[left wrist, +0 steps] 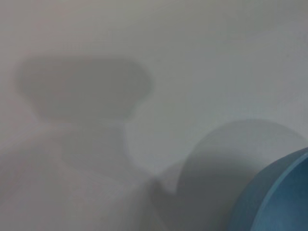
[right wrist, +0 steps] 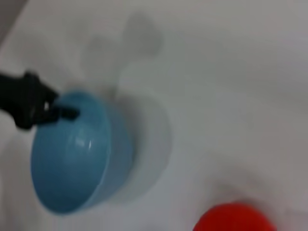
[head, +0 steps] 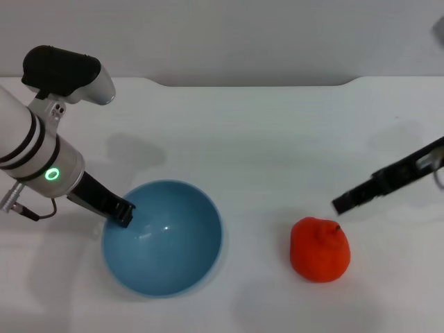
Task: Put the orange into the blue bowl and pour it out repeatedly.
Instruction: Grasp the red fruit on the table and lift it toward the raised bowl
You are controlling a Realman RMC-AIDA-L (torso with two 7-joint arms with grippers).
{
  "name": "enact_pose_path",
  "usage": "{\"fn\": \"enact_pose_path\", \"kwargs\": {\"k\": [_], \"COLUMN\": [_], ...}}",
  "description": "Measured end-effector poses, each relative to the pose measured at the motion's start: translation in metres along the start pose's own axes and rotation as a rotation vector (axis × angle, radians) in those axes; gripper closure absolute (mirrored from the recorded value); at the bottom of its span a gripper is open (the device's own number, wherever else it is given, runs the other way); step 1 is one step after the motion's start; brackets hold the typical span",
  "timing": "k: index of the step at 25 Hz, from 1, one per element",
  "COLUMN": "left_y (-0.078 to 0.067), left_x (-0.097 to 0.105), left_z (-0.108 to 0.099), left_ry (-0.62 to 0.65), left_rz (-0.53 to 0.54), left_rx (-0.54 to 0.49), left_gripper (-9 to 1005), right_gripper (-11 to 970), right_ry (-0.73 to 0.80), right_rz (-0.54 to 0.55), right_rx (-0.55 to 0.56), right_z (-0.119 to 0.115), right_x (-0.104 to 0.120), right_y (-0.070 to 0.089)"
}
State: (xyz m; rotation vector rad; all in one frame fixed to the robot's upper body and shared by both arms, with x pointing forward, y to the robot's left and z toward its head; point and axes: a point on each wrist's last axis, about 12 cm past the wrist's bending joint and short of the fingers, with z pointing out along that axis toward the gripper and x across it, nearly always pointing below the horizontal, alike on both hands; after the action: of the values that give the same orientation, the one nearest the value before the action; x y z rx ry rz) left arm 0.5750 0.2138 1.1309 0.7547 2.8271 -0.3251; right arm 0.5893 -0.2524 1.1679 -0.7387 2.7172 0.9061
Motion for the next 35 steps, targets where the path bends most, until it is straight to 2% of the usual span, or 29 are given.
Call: {"fn": "enact_pose_path", "kwargs": {"k": [7, 11, 18, 23, 29, 35], "left_y": [-0.001, -0.002, -0.002, -0.004, -0.005, -0.010], "left_x": [0.000, 0.000, -0.001, -0.003, -0.005, -0.011], "left_z": [0.001, 0.001, 0.001, 0.000, 0.000, -0.002], "left_ry": [0.005, 0.006, 0.006, 0.003, 0.000, -0.003], "left_rz": [0.008, 0.009, 0.013, 0.019, 0.024, 0.036], "left_rx": [-0.003, -0.002, -0.002, -0.002, -0.002, 0.004], "left_gripper": [997, 996, 997, 996, 997, 998], "right_gripper": [409, 429, 465, 490, 623, 732], "right_ry": [0.095, 0.136, 0.140, 0.135, 0.117, 0.029], "right_rz": [-0.052, -0.053, -0.078, -0.122, -0.134, -0.186], "right_rx": [0.046, 0.090, 0.133, 0.129, 0.126, 0.099], "right_z": [0.034, 0.051, 0.063, 0.064, 0.059, 0.029], "right_x": [-0.005, -0.006, -0.005, -0.003, -0.002, -0.005], "right_y": [0.012, 0.011, 0.007, 0.006, 0.004, 0.011]}}
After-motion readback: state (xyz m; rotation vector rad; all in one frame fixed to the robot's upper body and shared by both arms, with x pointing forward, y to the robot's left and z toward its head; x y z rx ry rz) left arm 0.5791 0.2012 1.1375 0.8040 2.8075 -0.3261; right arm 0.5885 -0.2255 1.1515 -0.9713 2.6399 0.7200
